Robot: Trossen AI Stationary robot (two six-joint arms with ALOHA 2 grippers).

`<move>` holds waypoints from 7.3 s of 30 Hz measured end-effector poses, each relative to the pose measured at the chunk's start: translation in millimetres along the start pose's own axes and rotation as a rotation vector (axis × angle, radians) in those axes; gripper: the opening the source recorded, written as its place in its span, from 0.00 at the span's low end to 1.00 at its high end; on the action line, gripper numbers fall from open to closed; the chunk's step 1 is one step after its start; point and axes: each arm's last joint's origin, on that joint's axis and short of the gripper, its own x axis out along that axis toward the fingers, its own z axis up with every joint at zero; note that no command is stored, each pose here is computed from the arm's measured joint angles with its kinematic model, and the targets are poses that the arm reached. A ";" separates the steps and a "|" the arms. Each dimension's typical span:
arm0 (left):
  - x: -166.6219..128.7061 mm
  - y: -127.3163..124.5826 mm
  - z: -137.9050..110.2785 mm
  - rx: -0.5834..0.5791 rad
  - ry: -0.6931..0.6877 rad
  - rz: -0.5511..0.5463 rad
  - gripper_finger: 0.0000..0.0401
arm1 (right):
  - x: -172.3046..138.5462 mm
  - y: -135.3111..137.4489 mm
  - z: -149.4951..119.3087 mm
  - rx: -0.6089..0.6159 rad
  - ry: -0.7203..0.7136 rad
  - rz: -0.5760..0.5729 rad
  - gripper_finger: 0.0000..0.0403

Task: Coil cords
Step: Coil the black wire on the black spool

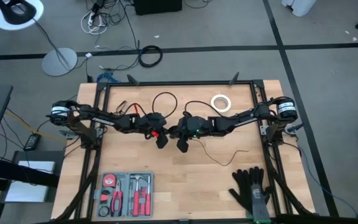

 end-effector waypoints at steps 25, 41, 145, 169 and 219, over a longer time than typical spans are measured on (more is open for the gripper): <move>-1.7 -10.3 13.8 -0.058 -0.165 -0.070 0.00 | 11.4 -8.7 -42.0 -0.006 0.313 -0.048 0.16; -3.0 2.8 19.8 -0.088 -0.251 -0.111 0.00 | 5.3 1.6 -46.2 -0.025 0.335 -0.078 0.17; -3.8 8.5 -31.6 0.039 -0.146 -0.184 0.00 | 8.9 10.5 -36.0 -0.187 0.160 -0.127 0.01; -9.9 7.2 -33.1 0.150 -0.261 -0.285 0.00 | 8.6 9.4 -39.9 -0.183 0.196 -0.130 0.00; -7.7 13.4 -36.3 0.068 -0.247 -0.125 0.00 | -10.9 31.2 -75.9 -0.163 0.433 -0.243 0.20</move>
